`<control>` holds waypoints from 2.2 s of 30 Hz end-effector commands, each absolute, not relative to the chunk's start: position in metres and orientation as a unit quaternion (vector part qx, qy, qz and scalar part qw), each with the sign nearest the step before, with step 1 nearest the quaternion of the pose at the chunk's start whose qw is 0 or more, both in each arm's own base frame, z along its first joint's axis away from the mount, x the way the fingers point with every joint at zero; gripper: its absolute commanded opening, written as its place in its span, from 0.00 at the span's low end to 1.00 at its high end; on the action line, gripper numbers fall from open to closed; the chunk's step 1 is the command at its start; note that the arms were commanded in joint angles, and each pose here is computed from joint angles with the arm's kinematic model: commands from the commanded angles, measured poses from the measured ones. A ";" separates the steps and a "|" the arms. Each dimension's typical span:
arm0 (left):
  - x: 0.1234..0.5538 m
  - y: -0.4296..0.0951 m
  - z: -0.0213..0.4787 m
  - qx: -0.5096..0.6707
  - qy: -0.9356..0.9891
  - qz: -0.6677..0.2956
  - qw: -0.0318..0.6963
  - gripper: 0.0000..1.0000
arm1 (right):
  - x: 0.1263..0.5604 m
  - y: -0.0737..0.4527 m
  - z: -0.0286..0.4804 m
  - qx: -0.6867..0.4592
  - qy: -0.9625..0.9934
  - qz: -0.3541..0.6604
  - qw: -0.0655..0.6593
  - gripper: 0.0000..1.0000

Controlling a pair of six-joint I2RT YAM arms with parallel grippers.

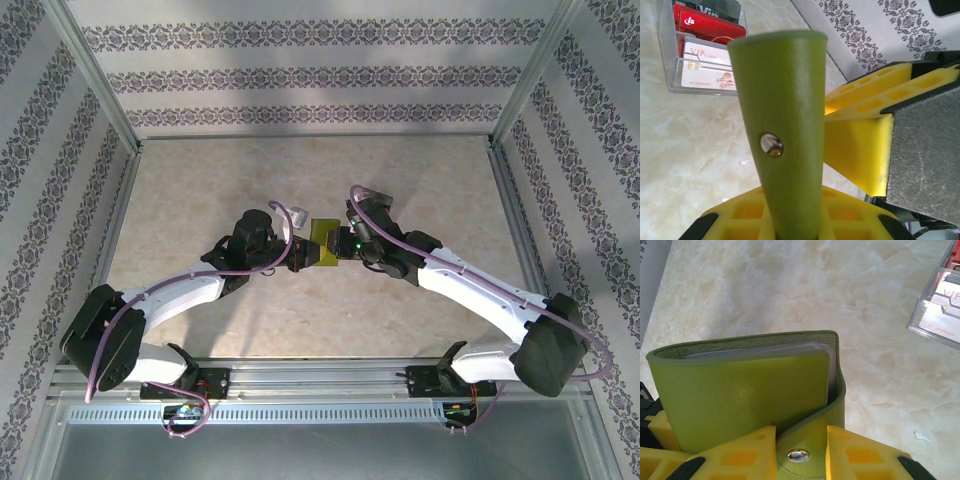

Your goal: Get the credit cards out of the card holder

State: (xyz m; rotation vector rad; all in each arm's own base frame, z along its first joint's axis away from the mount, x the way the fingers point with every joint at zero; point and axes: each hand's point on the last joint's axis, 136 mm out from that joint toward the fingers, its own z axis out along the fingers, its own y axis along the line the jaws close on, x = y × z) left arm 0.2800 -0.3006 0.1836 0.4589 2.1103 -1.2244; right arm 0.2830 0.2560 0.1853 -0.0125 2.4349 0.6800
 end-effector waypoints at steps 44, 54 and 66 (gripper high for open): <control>0.287 -0.301 0.221 0.194 0.786 -0.445 0.384 0.00 | 0.266 0.187 0.172 0.017 0.930 0.211 0.302 0.51; 0.280 -0.300 0.217 0.208 0.791 -0.446 0.363 0.00 | 0.266 0.202 0.192 -0.016 0.887 0.334 0.318 0.73; 0.269 -0.303 0.221 0.216 0.778 -0.472 0.354 0.00 | 0.267 0.235 0.183 -0.060 0.868 0.396 0.295 0.54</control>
